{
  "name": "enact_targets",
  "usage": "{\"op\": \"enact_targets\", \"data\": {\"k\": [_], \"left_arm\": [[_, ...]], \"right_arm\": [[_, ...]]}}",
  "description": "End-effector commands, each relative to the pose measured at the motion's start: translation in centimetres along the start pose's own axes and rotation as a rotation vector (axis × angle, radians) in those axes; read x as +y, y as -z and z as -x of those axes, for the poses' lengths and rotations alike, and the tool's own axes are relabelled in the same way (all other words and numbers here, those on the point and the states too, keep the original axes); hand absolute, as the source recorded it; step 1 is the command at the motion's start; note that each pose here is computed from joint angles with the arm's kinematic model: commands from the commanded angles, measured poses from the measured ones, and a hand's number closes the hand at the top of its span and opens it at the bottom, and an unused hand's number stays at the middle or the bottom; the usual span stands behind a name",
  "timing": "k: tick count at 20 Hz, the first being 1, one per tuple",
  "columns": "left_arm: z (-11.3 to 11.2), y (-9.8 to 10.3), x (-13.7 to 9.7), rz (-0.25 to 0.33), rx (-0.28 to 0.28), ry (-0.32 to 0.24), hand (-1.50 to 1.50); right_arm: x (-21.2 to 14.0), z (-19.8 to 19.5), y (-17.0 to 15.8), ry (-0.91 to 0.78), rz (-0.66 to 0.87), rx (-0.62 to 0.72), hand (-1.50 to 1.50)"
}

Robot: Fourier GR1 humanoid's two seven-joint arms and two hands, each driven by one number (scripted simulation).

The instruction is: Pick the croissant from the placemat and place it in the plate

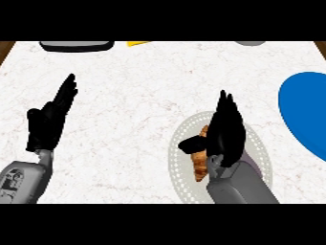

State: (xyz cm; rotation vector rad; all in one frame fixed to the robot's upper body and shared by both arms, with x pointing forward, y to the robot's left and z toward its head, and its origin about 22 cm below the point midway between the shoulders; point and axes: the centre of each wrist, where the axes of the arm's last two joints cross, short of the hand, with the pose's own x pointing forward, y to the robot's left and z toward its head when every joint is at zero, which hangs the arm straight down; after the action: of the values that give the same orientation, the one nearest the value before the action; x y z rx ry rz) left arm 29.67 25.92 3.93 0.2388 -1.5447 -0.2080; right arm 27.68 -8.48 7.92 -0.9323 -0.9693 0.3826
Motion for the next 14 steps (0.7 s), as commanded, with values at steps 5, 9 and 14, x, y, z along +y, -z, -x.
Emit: {"op": "enact_targets", "data": {"k": [5, 9, 14], "left_arm": [[-0.3, 0.5, -2.0, 0.013, -0.026, -0.022, 0.0], [-0.7, 0.0, -1.8, 0.016, -0.026, -0.025, 0.0], [-1.4, 1.2, -1.2, 0.032, -0.023, -0.009, 0.0]], "right_arm": [[0.2, 0.8, 1.4, -0.146, -0.106, 0.274, -1.5], [1.4, 0.9, 1.0, -0.163, -0.138, 0.306, -1.5], [2.5, 1.8, 1.3, -0.16, -0.159, 0.316, -1.5]]}}
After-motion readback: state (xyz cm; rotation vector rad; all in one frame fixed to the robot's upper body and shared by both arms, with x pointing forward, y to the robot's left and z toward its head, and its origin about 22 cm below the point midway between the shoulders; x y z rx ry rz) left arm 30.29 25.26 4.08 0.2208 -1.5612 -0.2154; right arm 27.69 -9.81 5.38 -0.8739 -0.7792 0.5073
